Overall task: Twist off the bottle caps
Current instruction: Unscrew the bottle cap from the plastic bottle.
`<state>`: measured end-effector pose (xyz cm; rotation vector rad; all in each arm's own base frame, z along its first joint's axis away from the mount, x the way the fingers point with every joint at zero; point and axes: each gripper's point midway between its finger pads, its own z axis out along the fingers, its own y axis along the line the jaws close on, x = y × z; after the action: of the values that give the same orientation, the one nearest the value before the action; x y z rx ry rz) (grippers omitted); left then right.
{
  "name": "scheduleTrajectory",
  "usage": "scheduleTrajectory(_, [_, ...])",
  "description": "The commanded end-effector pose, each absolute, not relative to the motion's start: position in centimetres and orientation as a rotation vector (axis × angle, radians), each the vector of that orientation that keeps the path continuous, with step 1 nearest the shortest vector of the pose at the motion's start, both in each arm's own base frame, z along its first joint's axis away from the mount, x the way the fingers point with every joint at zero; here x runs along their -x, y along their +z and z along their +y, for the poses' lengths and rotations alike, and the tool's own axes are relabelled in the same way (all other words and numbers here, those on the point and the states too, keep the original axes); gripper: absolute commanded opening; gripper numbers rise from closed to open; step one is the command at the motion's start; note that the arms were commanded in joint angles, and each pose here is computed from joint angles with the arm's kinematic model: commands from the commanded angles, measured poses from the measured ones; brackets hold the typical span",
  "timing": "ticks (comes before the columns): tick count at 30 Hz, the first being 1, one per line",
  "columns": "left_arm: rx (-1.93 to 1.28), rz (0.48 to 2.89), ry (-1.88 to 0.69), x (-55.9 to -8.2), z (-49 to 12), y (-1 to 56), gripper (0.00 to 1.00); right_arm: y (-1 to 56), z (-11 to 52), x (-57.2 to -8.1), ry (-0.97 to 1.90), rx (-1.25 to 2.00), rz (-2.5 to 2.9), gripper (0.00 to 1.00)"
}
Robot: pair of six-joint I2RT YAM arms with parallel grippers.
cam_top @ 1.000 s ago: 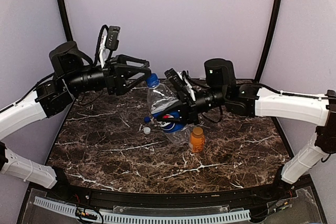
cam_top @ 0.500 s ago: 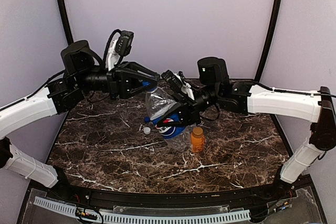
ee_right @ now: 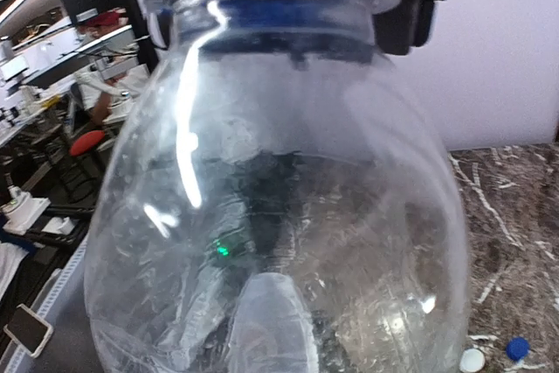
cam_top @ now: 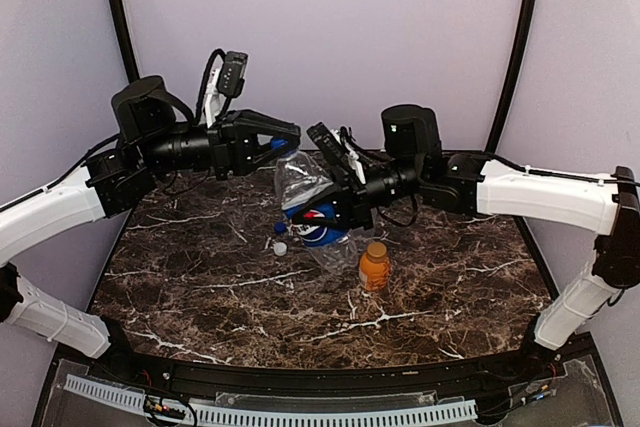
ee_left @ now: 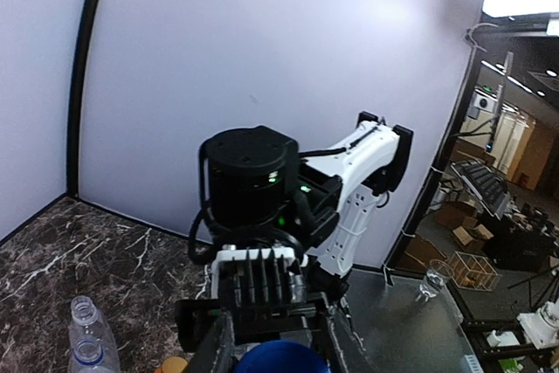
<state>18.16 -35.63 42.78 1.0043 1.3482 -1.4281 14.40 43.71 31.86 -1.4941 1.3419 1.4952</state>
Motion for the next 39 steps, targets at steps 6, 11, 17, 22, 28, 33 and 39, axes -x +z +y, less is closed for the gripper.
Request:
scheduleTrajectory(6, [-0.265,1.654,-1.001,-28.3,-31.2,40.7,0.0,31.0,42.7,-25.8,0.857,0.972,1.664,0.07])
scheduleTrajectory(11, [-0.27,1.636,-0.984,-28.6,-31.4,40.6,0.19,31.5,43.1,-25.5,0.825,0.965,1.63,0.11])
scheduleTrajectory(17, [-0.441,1.517,-1.083,-26.1,-32.4,42.4,0.4,31.5,44.1,-22.1,0.977,1.133,1.537,0.11])
scheduleTrajectory(22, [-0.626,1.426,-1.173,-23.2,-32.9,43.8,0.58,31.2,44.0,-19.2,1.121,1.279,1.459,0.1])
scheduleTrajectory(28, [-0.8,1.343,-1.27,-20.2,-33.0,44.8,0.74,32.1,43.0,-15.2,1.336,1.442,1.315,0.1])
scheduleTrajectory(33, [-1.015,1.232,-1.414,-16.3,-33.5,45.4,0.75,32.6,42.5,-12.7,1.502,1.557,1.223,0.11])
scheduleTrajectory(39, [-1.101,1.208,-1.505,-15.4,-34.5,44.8,0.72,33.1,42.5,-11.5,1.624,1.616,1.171,0.11])
